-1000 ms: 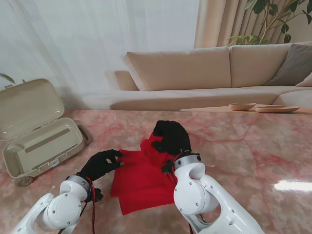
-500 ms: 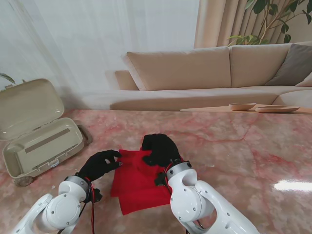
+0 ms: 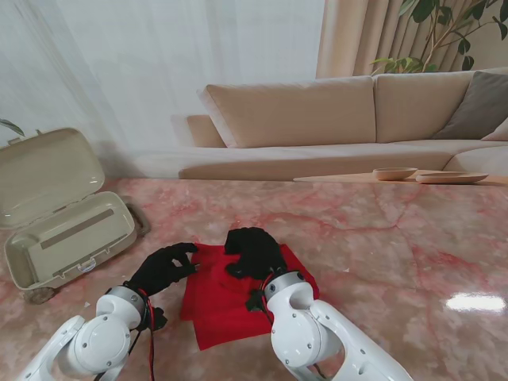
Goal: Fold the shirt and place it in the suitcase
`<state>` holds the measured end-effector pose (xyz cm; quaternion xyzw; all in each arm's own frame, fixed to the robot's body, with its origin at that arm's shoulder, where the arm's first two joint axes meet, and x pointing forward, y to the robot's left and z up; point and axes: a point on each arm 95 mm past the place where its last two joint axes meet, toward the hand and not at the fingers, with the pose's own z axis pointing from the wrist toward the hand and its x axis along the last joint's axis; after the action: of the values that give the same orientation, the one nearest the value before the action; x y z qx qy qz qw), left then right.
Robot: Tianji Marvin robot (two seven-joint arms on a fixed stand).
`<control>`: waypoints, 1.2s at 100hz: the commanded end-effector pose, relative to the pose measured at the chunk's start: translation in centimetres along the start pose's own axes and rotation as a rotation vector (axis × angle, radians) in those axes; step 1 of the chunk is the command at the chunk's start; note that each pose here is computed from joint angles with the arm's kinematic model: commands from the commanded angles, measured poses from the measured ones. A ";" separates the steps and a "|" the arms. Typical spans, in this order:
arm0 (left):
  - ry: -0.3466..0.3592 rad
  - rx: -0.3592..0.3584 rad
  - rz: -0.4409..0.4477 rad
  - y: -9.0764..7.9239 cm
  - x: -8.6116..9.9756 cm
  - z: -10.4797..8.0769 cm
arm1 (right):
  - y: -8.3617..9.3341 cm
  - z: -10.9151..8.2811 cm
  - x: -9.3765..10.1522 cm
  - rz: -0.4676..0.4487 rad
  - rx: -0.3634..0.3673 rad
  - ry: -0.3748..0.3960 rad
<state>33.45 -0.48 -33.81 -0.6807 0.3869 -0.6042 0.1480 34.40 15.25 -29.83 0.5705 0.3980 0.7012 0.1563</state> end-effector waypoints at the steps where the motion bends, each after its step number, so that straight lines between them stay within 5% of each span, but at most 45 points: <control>1: 0.005 -0.021 -0.003 0.4 -0.2 0.1 | 0.1 -0.1 0.2 0.007 -0.004 -0.007; 60: -0.012 0.014 -0.020 0.3 -0.2 -0.1 | 3.0 1.5 1.9 0.027 -0.275 -0.063; 120: -0.031 0.019 -0.030 0.4 -0.7 -0.4 | -2.3 0.8 -0.3 0.016 0.007 -0.049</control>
<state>33.28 -0.11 -34.10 -0.6897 0.3703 -0.6033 0.1522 35.04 16.72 -30.56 0.5799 0.3814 0.7000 0.1685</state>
